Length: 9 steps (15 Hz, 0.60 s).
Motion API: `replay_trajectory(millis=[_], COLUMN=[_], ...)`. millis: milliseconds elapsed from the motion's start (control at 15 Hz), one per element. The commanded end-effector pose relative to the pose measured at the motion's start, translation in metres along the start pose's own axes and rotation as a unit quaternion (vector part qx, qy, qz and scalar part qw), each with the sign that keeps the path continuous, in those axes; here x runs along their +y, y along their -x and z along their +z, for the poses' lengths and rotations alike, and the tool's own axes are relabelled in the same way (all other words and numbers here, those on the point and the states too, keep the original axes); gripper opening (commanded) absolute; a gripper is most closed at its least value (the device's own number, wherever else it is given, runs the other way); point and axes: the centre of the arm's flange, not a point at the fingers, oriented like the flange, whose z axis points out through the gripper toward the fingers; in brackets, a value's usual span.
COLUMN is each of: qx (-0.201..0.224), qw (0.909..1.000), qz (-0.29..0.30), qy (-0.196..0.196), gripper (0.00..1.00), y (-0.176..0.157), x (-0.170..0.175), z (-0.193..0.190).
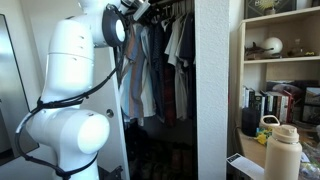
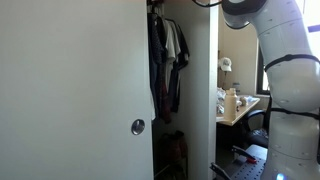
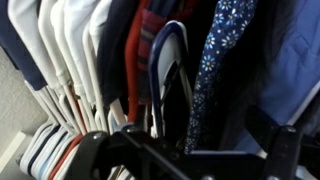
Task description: Move the hanger with the black and white shirt to the right
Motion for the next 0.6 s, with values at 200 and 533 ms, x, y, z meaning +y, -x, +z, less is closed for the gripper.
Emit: replay_trajectory(millis=[200,533], qx=[0.005,-0.003], qw=[0.9995,0.9997], qz=[-0.027,-0.024], qy=[0.013,0.008], gripper=[1.0,1.0], y=[-0.02,-0.015], x=[-0.026,-0.026], z=[-0.006,0.008])
